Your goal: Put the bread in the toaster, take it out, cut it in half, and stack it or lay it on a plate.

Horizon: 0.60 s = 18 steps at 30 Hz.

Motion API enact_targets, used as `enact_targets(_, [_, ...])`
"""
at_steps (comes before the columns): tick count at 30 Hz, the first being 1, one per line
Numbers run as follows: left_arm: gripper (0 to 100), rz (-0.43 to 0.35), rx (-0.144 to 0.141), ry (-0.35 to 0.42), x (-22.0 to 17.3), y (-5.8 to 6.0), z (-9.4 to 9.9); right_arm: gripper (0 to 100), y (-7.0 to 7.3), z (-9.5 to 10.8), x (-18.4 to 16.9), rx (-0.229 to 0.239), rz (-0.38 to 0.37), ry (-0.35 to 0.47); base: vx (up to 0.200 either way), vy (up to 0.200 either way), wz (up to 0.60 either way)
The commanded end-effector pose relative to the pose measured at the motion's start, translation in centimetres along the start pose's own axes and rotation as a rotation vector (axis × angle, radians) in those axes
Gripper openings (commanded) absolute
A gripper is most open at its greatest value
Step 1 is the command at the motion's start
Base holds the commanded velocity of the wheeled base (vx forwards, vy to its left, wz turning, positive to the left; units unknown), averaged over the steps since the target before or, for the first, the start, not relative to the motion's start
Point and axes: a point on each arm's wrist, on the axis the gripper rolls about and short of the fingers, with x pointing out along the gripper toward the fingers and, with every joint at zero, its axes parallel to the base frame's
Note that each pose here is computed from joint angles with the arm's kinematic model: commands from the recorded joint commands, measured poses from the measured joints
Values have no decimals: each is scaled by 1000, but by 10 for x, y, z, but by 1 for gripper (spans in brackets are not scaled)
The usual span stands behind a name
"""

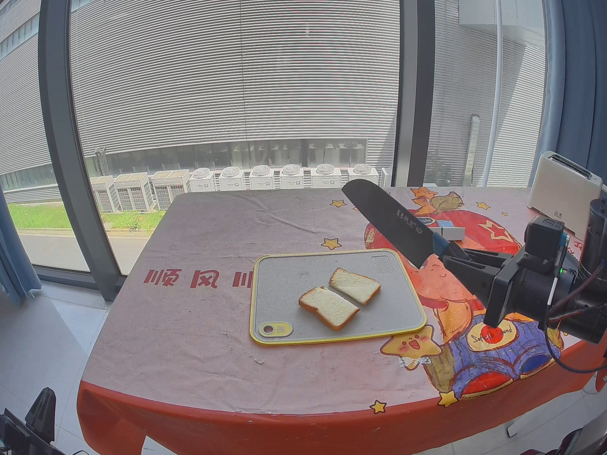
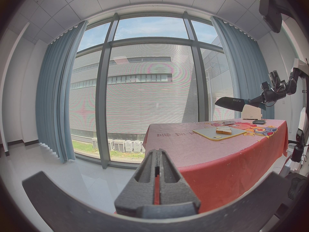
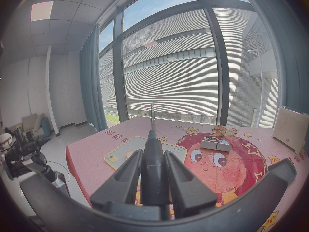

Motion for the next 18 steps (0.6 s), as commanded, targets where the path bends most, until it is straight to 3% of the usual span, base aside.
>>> enact_targets(1, [0,1,0,3,0,0,-5,0,7,3,-14,-35,38,-30,0,0,0])
enact_targets(18, [0,1,0,3,0,0,-5,0,13,8,-22,-70,68,-70,0,0,0])
